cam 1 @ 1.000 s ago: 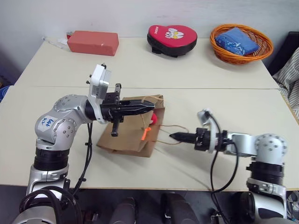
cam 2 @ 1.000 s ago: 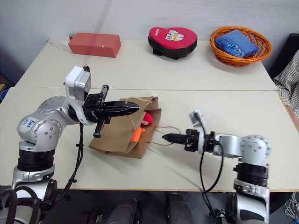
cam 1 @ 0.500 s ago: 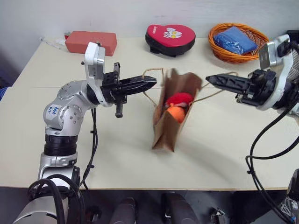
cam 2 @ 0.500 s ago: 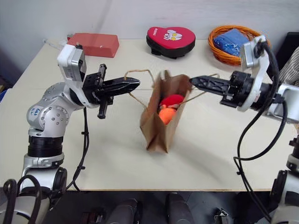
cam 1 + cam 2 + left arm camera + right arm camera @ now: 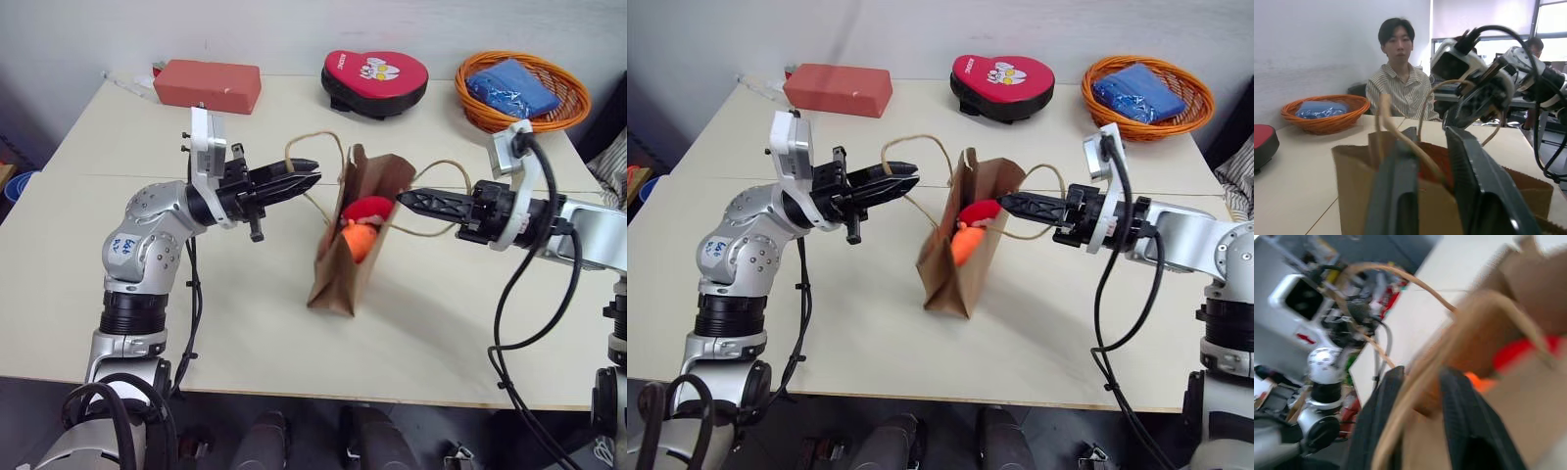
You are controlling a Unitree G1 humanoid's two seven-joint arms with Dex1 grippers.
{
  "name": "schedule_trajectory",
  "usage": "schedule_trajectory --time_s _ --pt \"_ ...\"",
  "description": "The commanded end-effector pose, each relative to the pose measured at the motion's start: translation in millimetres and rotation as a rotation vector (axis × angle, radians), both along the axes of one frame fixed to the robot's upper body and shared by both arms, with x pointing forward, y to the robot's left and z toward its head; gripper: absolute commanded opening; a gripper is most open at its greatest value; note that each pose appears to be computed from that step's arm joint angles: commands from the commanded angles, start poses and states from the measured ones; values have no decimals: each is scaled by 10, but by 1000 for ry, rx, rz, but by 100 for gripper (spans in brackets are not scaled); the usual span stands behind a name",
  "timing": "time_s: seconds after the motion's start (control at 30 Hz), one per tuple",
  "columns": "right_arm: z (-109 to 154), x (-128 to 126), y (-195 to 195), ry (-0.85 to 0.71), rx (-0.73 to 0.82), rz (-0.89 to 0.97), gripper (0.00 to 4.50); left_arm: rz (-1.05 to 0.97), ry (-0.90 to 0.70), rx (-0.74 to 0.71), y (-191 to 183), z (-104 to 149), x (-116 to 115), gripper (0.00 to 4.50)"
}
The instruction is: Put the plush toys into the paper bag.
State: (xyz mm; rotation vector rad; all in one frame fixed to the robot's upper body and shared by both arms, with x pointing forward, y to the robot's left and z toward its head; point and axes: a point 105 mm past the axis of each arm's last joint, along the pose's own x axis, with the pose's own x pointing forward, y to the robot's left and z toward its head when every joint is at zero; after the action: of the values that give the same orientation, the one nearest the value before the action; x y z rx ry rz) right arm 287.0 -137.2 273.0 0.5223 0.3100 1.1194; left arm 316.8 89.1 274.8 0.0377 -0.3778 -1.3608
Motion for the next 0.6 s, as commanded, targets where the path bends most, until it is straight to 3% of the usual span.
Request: schedule_trajectory --time_s 0.03,0.17,0.27,0.3,0.4,0.47,0.57,0.6 --pt "45 -191 -125 -113 -86 20 238 36 -50 5 147 110 -110 218" --pt "-149 -354 -278 -168 -227 51 376 46 -4 38 275 39 -241 342" --pt "-187 -416 -404 -235 -266 59 377 67 29 64 350 -41 -331 439" --pt "-219 -443 -486 -233 -287 52 377 79 48 68 389 -71 -370 447" --pt "-330 -523 -672 -215 -340 45 377 121 71 70 470 -123 -452 447" --pt "-607 -535 -753 -220 -460 44 377 155 99 71 484 -228 -521 447" --pt "-981 -449 -685 -392 -622 34 318 193 146 79 392 -409 -627 450" --pt "-1055 -421 -596 -470 -634 36 276 205 160 68 346 -451 -654 450"
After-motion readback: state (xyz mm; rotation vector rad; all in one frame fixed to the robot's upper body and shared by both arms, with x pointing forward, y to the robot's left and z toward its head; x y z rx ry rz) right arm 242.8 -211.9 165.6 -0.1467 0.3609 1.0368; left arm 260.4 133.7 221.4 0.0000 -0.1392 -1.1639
